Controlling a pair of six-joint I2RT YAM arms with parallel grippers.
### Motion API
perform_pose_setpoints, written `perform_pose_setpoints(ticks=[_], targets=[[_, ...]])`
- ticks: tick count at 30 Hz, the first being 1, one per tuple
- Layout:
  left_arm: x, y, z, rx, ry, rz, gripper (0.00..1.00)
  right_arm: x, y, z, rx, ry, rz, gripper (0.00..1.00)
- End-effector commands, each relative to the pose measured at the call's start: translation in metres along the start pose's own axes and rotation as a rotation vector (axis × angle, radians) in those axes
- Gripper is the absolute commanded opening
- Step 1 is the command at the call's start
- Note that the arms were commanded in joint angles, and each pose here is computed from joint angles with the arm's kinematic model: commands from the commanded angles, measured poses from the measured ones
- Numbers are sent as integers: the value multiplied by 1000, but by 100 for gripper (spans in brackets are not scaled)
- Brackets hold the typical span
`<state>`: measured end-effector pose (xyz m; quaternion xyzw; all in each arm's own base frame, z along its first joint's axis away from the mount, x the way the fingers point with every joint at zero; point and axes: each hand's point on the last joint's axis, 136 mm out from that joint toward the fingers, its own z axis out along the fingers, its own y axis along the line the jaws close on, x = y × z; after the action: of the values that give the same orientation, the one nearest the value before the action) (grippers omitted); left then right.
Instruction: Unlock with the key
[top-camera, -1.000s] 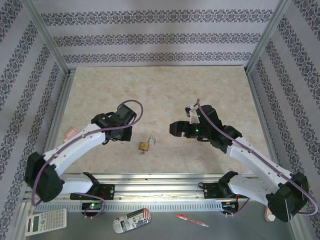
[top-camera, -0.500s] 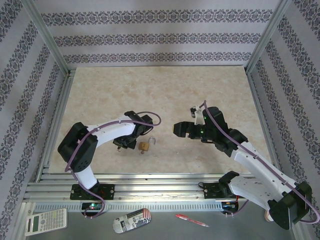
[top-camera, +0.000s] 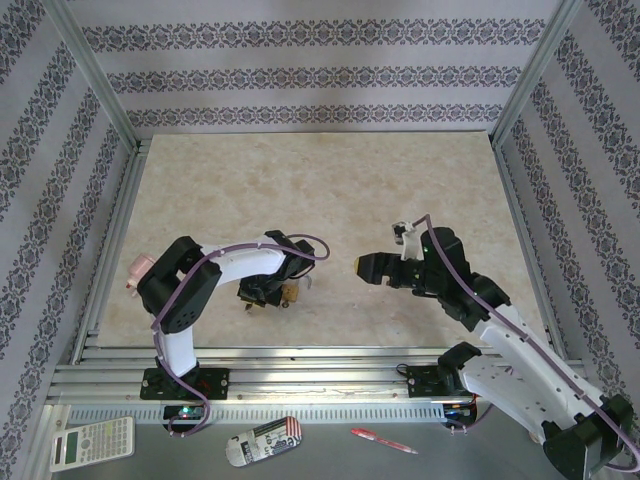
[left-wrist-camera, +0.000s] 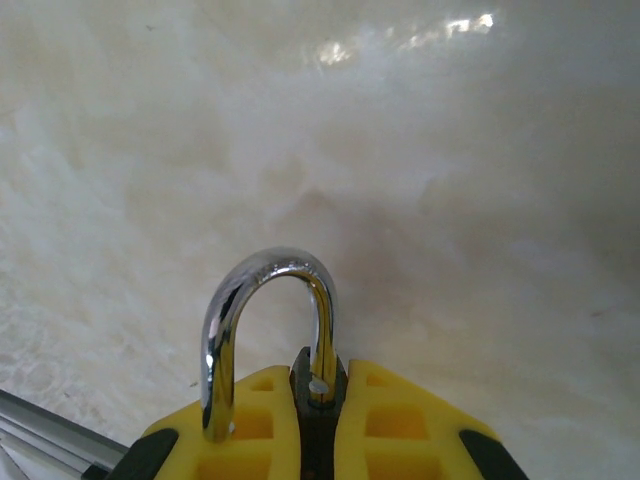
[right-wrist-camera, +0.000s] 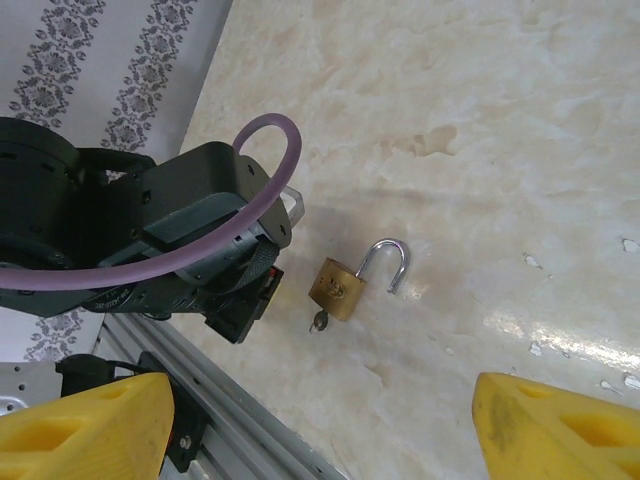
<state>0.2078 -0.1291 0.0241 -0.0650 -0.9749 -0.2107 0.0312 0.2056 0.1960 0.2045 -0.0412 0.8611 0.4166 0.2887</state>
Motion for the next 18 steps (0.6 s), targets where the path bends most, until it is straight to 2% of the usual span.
perform_pose_setpoints(ticks=[1, 5, 7, 10, 13, 18], targets=[[1, -7, 6, -5, 3, 3, 0, 6, -2, -4, -11, 2, 17, 78], [-3, -10, 9, -5, -5, 5, 0, 7, -3, -9, -13, -18, 23, 78], [-5, -13, 8, 4, -10, 8, 9, 8, -4, -10, -14, -22, 27, 78], [-11, -17, 1, 35, -31, 5, 28, 10, -5, -10, -16, -22, 35, 78], [-16, -20, -7, 60, -53, 1, 41, 11, -5, -10, -19, -20, 40, 78], [-22, -22, -23, 110, -92, -14, 44, 9, -5, -9, -21, -26, 45, 79]])
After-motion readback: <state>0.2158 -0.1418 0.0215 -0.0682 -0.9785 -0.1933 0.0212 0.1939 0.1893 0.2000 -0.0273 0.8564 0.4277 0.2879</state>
